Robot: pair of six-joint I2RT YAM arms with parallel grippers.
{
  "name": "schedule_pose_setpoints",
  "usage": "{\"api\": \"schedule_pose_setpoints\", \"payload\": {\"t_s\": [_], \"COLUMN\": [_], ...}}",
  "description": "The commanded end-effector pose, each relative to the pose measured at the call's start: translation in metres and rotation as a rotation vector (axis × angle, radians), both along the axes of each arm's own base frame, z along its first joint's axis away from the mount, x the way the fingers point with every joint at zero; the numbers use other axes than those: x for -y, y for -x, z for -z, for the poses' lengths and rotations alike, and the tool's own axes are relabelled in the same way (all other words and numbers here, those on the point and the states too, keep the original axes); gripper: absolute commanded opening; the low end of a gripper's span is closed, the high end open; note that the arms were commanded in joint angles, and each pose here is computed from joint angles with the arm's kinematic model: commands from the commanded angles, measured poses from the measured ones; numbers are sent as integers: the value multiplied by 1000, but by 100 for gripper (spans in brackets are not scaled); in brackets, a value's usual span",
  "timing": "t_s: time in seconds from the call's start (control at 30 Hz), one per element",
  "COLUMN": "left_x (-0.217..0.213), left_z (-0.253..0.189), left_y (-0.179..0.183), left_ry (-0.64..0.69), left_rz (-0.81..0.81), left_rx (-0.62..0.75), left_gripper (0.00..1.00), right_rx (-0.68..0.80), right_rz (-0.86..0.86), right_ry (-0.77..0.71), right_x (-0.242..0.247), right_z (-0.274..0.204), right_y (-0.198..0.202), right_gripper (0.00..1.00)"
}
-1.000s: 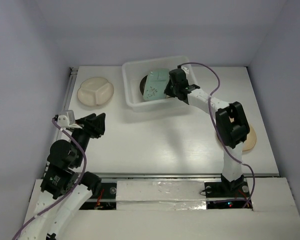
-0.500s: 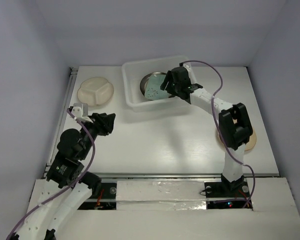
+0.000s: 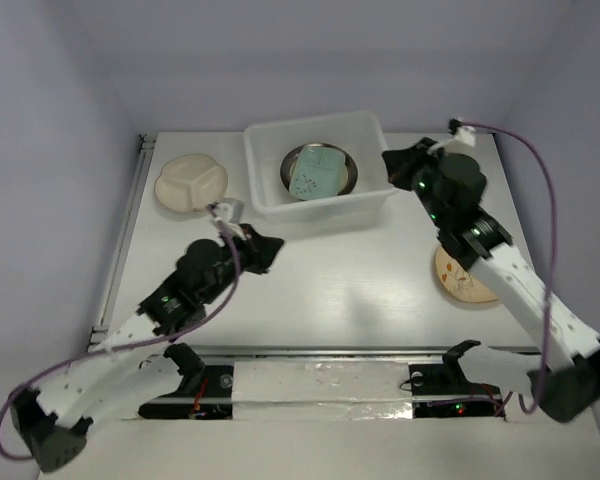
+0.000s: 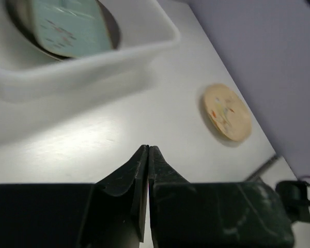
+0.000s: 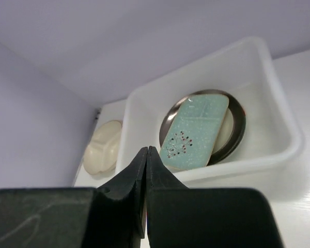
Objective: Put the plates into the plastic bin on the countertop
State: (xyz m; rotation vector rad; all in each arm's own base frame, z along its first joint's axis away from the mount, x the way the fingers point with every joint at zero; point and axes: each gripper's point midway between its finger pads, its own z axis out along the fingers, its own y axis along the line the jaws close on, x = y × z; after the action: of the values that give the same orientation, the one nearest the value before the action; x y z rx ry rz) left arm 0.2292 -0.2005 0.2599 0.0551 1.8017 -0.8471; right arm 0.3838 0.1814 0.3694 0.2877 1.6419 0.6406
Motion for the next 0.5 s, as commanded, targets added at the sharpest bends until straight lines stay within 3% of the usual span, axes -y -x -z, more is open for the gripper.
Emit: {"api": "schedule_pose_setpoints", "payload": {"t_s": [0.0, 0.03, 0.07, 0.27, 0.37, 0.4, 0.47], "left_x": [56, 74, 96, 189, 243, 257, 283], "left_z": [3, 26, 20, 65, 62, 67, 106], "left_y": [8, 4, 11, 16, 11, 15, 14], "left_ry": [45, -10, 3, -65, -65, -68, -121], "left_rz": [59, 69, 114, 251, 315, 340, 385], "left_rx": [-5, -52, -38, -106, -114, -125, -194], "left_gripper": [0, 0, 0, 0, 12, 22, 30], "right_rx": [140, 151, 202, 208, 221, 226, 242], "right_rz": [43, 41, 50, 2, -3, -5, -12], "right_ry": [-24, -32, -64, -106, -125, -129, -136], "right_x": [39, 45, 59, 76, 86, 88, 94], "right_z": [-37, -41, -58, -46, -44, -44, -46], "right_y": [54, 67, 91, 144, 165, 170, 184], "right_gripper": [0, 0, 0, 0, 4, 7, 20]}}
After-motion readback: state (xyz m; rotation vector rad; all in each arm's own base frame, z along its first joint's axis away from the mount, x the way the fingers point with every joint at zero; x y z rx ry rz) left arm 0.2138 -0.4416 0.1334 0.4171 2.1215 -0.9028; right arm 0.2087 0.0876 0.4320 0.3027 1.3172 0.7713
